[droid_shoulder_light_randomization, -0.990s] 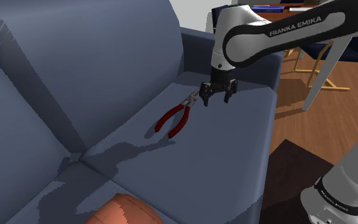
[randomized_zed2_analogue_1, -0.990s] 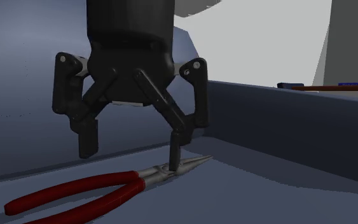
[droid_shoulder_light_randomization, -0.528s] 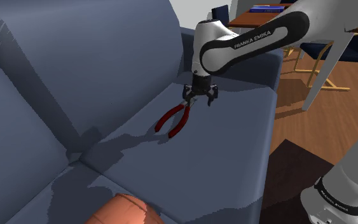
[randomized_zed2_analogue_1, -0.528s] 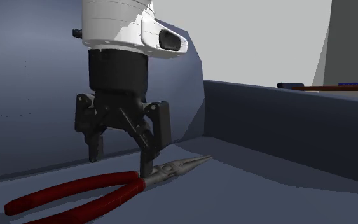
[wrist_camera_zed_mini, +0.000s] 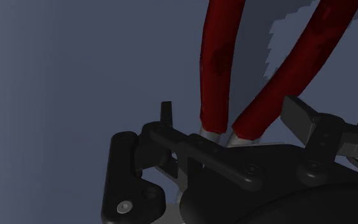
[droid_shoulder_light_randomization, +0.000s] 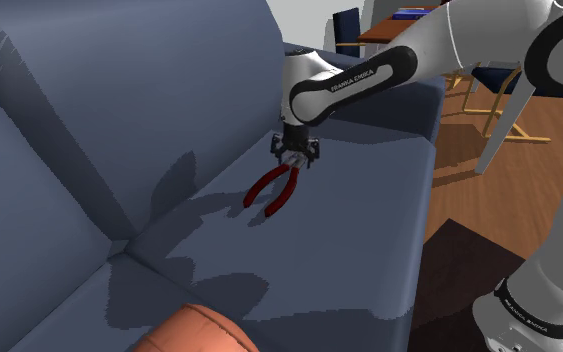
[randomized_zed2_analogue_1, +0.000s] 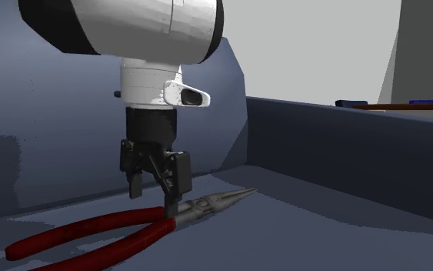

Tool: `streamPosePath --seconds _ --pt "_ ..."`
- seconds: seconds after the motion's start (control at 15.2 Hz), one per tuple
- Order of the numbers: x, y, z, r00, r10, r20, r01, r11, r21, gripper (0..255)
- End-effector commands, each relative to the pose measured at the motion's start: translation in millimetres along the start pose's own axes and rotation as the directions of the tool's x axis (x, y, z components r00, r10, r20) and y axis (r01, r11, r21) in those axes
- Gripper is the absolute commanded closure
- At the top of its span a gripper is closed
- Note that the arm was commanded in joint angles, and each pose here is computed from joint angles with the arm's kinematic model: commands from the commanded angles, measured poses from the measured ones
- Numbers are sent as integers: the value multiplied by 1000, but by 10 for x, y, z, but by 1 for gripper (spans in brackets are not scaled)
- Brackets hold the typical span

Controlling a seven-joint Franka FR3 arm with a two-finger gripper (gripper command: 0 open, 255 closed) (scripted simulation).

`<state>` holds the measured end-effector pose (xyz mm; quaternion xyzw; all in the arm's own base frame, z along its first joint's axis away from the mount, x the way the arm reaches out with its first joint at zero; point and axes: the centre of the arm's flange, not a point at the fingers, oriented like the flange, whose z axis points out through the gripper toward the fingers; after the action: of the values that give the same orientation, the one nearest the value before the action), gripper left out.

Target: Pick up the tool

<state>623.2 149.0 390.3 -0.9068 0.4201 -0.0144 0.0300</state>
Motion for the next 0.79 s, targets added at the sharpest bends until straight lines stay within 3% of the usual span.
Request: streamPosePath --seconds 0.0,0.46,0.53,0.73 --pt "23 -29 102 1000 14 -1 -14 1000 0 0" --pt "23 -9 395 1000 14 -1 -14 1000 0 0" --pt "23 -6 396 1000 13 -1 -13 1000 0 255" --pt "11 -25 409 1000 13 -1 -13 1000 0 255"
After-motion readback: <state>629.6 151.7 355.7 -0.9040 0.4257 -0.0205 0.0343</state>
